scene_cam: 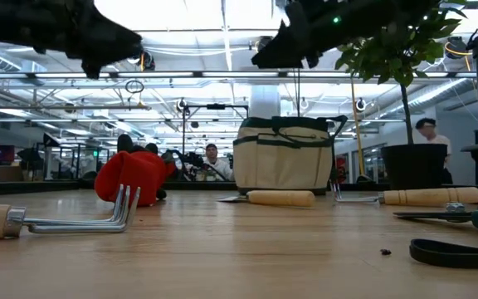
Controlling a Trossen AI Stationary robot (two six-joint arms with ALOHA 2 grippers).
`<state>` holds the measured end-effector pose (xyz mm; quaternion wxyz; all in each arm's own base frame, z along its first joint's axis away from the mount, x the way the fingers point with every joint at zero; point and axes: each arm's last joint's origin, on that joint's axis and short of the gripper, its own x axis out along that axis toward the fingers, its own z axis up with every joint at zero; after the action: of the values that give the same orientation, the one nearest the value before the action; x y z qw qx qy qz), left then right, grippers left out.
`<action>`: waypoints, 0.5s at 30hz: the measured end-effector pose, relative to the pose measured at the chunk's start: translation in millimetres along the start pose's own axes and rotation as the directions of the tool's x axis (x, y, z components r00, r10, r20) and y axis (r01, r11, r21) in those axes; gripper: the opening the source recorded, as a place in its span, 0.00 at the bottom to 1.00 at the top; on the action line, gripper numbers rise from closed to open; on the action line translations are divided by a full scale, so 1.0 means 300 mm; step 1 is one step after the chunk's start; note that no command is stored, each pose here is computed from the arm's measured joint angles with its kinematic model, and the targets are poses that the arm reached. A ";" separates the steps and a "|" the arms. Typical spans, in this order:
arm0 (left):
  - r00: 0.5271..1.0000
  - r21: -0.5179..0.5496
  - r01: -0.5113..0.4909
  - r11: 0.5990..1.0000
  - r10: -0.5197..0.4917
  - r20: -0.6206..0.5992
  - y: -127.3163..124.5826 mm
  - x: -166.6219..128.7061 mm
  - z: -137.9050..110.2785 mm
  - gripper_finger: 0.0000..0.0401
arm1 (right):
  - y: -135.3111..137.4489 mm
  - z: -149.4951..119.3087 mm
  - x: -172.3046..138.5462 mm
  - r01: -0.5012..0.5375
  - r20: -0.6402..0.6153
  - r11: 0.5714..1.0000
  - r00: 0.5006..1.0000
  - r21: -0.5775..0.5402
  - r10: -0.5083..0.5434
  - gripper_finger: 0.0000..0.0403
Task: Pick & Place Garden tools in Gardening bag
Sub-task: Put the red gloves into the green gardening bag
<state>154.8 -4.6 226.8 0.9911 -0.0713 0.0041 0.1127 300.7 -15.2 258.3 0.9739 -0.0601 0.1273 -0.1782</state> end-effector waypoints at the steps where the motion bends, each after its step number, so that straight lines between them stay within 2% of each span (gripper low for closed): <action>1: 1.000 -0.024 -0.005 1.000 0.004 -0.026 -0.001 0.009 -0.011 0.41 | 0.004 -0.002 -0.007 -0.006 -0.016 1.000 1.000 0.005 0.006 0.40; 5: 0.984 -0.101 -0.051 0.994 0.033 -0.175 -0.012 0.052 -0.028 0.41 | 0.004 -0.002 -0.044 -0.012 -0.073 1.000 0.997 0.028 0.014 0.40; 10: 0.921 -0.136 -0.133 0.982 0.072 -0.382 -0.022 0.090 -0.052 0.41 | -0.007 0.012 -0.083 -0.016 -0.090 0.999 0.996 0.051 0.020 0.40; 13: 0.884 -0.237 -0.136 0.962 0.009 -0.468 -0.030 0.102 -0.079 0.41 | -0.011 0.019 -0.090 -0.015 -0.080 0.999 0.997 0.051 0.019 0.40; 15: 0.859 -0.339 -0.141 0.930 -0.056 -0.510 -0.040 0.111 -0.099 0.41 | -0.011 0.020 -0.090 -0.017 -0.079 0.999 0.997 0.039 0.020 0.40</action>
<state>190.2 -12.9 198.4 0.9207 -0.2809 0.2472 0.1107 276.9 -7.9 270.6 0.9706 -0.0332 0.1628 -0.1740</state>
